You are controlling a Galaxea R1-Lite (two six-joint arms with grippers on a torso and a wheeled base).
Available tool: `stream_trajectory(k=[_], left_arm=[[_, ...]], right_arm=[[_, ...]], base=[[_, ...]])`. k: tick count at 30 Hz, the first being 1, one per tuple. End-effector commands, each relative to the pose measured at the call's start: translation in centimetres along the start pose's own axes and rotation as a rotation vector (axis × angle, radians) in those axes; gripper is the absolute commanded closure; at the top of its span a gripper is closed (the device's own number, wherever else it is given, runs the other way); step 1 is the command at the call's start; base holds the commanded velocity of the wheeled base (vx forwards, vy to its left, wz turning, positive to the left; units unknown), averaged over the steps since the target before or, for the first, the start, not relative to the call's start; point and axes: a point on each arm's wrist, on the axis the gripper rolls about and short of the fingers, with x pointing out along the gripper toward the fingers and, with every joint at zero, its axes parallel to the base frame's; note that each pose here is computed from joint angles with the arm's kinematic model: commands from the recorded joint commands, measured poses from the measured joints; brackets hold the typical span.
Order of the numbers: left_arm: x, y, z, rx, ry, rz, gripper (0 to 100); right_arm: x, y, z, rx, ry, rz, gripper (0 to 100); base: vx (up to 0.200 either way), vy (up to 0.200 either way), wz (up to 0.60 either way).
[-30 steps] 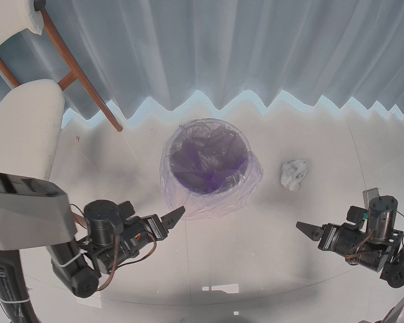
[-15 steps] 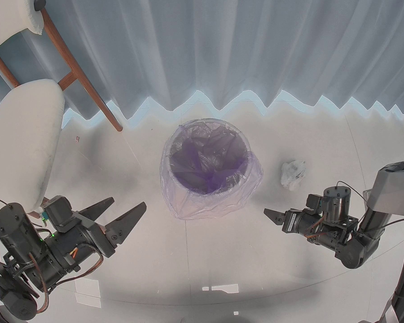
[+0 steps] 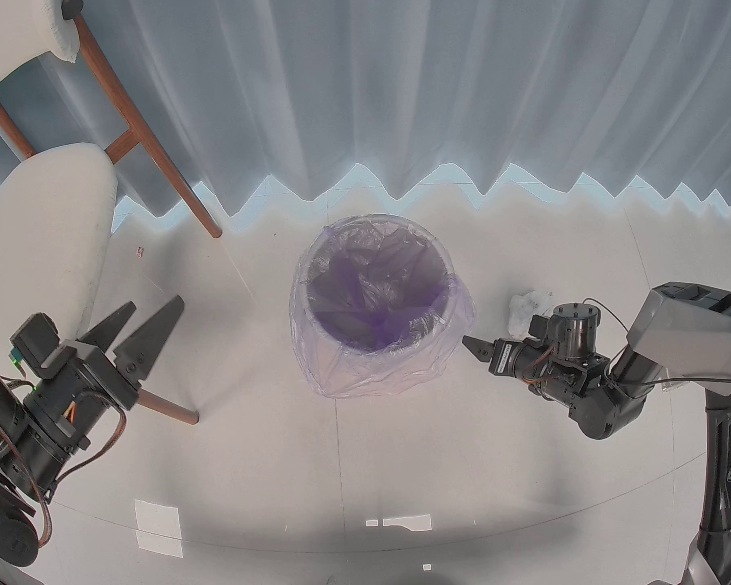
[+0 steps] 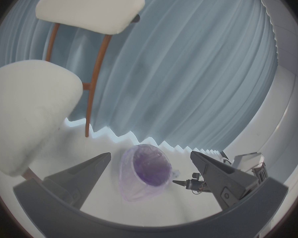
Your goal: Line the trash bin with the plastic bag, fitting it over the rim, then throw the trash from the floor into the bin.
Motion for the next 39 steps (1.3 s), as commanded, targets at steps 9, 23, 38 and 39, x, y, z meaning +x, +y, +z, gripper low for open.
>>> stream_trajectory(k=[9, 23, 38, 39], left_arm=[[0.7, 2.0, 2.5, 0.039, -0.123, 0.104, 0], [0.3, 2.2, 2.1, 0.039, -0.104, 0.119, 0], [0.1, 2.2, 1.9, 0.037, -0.095, 0.121, 0], [0.1, 2.2, 1.8, 0.037, -0.094, 0.122, 0]], right_arm=[[6.0, -2.5, 2.4, -0.012, -0.042, -0.035, 0], [8.9, -2.8, 3.0, -0.012, -0.052, -0.033, 100], [10.7, -4.0, 0.3, -0.004, 0.009, -0.052, 100], [10.8, -4.1, 0.1, -0.003, 0.013, -0.054, 100]], base=[[0.0, 0.0, 0.0], [0.0, 0.0, 0.0], [0.0, 0.0, 0.0], [0.0, 0.0, 0.0]])
